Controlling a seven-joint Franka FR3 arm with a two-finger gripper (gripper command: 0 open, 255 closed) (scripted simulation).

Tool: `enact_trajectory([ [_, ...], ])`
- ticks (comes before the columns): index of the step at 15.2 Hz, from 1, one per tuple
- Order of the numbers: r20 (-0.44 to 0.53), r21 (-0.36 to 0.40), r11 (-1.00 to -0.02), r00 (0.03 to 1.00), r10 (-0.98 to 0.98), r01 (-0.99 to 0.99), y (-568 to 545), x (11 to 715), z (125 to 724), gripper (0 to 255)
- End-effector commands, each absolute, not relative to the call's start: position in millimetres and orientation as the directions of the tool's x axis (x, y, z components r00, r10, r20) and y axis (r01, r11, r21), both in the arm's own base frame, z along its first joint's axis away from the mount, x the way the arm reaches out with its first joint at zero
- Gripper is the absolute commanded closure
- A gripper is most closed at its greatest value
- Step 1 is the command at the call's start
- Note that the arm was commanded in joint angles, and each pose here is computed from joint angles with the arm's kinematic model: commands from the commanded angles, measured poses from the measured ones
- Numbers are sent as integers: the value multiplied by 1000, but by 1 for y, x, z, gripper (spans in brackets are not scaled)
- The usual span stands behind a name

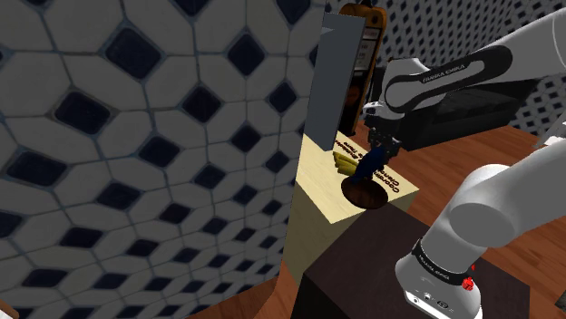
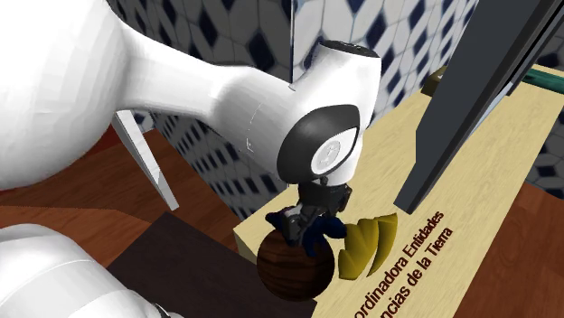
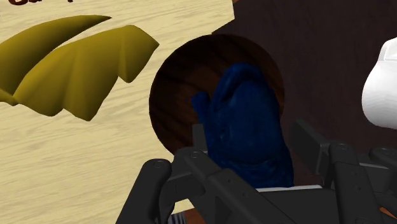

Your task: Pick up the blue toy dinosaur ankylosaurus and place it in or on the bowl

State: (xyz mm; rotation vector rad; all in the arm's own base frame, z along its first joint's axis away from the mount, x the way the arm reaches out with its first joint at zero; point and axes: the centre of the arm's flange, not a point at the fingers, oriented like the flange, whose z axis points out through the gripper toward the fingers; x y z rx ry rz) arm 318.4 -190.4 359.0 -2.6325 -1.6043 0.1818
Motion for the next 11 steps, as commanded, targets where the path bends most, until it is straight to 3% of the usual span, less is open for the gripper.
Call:
enact_trajectory([
  [1, -74, -105, -459, 453, 888, 882, -191, 305, 358, 255],
  [11, -74, -105, -459, 453, 888, 882, -191, 305, 305, 255],
])
